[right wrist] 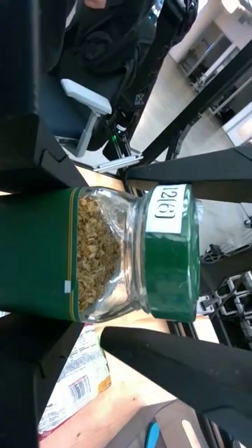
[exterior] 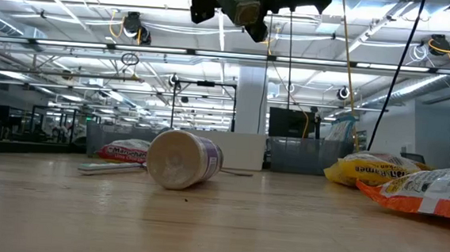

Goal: Pick & Place Food Item
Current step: Put the green seasoning bottle into the white bin

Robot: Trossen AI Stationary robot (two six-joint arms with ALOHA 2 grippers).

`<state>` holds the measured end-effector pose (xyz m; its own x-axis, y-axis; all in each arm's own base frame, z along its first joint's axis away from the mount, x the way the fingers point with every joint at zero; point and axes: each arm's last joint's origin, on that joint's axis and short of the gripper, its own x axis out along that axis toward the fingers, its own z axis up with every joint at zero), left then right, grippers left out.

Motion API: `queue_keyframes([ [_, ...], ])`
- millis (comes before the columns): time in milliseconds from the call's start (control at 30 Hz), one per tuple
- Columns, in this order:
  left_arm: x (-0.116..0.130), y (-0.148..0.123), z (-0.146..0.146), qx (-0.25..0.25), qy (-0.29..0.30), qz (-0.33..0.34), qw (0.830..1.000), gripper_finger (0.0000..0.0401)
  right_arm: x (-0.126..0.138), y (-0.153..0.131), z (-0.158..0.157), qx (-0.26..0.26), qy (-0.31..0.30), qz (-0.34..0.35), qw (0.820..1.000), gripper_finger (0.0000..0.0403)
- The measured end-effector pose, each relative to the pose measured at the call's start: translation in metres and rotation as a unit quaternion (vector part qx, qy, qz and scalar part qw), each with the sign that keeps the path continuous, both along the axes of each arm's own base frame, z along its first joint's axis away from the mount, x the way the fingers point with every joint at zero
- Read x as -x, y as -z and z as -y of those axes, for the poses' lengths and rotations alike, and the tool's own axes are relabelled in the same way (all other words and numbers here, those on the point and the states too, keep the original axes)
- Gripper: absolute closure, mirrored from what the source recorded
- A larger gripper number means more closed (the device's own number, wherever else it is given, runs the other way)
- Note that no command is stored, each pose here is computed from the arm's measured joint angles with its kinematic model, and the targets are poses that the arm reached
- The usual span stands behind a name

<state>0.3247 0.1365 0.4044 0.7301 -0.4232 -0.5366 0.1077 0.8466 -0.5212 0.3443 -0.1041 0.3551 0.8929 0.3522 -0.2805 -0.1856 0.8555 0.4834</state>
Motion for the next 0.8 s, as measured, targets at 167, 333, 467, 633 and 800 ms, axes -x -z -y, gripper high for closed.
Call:
queue_keyframes([
  [167, 0.0000, 0.0000, 0.0001, -0.002, 0.001, 0.001, 1.000, 0.0126, -0.0003, -0.0001, -0.0003, 0.001, 0.000, 0.001, 1.000, 0.0208],
  [333, -0.0001, 0.0000, 0.0002, -0.004, 0.004, 0.003, 1.000, 0.0157, -0.0002, -0.0002, -0.0003, 0.002, 0.000, 0.002, 1.000, 0.0208],
  [467, -0.0001, 0.0001, -0.0002, -0.008, 0.000, 0.001, 1.000, 0.0188, -0.0002, 0.0009, -0.0002, -0.005, 0.004, -0.004, 1.000, 0.0208],
  [633, -0.0001, 0.0003, -0.0004, -0.017, 0.002, 0.003, 1.000, 0.0190, -0.0002, 0.0009, -0.0002, -0.003, 0.005, -0.004, 1.000, 0.0208],
  [800, 0.0000, 0.0005, -0.0007, -0.033, 0.008, 0.008, 0.999, 0.0190, -0.0002, 0.0009, -0.0001, 0.000, 0.005, -0.003, 1.000, 0.0208],
])
